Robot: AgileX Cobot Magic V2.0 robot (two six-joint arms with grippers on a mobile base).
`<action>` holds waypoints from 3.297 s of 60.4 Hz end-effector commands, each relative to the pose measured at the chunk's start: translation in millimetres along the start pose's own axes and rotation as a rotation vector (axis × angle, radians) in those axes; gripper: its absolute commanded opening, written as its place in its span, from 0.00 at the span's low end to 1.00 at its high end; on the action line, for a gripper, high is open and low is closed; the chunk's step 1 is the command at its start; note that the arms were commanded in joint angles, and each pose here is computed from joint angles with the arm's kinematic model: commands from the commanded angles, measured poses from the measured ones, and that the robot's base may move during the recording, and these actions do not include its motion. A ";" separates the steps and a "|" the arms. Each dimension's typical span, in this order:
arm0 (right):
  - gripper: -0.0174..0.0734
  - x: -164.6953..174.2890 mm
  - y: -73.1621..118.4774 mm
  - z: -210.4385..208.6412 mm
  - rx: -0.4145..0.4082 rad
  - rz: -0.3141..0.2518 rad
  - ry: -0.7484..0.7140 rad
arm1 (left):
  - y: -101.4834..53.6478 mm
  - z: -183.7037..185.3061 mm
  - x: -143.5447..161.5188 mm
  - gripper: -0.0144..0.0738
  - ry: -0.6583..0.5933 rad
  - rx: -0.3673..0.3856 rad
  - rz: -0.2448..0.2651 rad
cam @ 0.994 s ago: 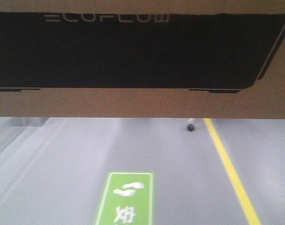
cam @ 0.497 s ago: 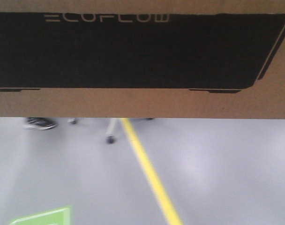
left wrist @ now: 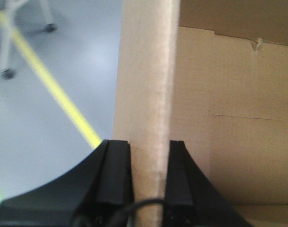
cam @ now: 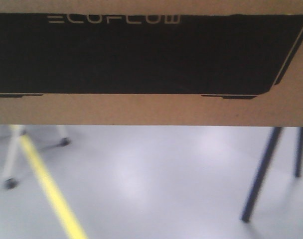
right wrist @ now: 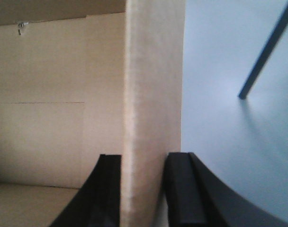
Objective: Grab box from left shelf to table start
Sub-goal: 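Carry the box with both grippers while driving up to the white table, then lower the box with both grippers onto the white table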
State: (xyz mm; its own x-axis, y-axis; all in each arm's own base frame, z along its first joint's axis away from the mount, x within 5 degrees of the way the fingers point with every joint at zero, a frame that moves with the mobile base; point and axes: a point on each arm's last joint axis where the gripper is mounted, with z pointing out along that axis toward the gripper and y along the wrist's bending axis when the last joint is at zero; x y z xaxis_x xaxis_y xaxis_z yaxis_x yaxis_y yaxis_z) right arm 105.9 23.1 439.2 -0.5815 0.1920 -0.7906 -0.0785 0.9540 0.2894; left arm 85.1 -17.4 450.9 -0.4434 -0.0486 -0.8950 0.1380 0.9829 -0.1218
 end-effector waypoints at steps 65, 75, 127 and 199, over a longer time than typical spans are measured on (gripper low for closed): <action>0.22 -15.4 -4.7 -6.3 0.070 -0.047 -0.137 | -4.5 -19.7 -24.6 0.07 -0.246 0.063 -0.044; 0.22 -15.4 -4.7 -6.3 0.070 -0.047 -0.137 | -4.5 -19.7 -24.6 0.07 -0.246 0.063 -0.044; 0.22 -15.4 -4.8 -6.2 0.070 -0.047 -0.136 | -4.5 -19.7 -24.8 0.07 -0.248 0.063 -0.044; 0.22 -15.4 -4.8 -6.2 0.070 -0.047 -0.136 | -4.5 -19.7 -24.8 0.07 -0.248 0.063 -0.044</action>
State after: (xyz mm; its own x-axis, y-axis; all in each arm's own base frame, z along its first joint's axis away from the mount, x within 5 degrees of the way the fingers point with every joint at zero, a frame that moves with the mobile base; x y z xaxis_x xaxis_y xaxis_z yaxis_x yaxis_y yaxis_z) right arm 105.8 23.0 438.9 -0.5842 0.1905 -0.7890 -0.0773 0.9546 0.2877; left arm 85.1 -17.5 450.9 -0.4438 -0.0495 -0.8948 0.1389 0.9826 -0.1232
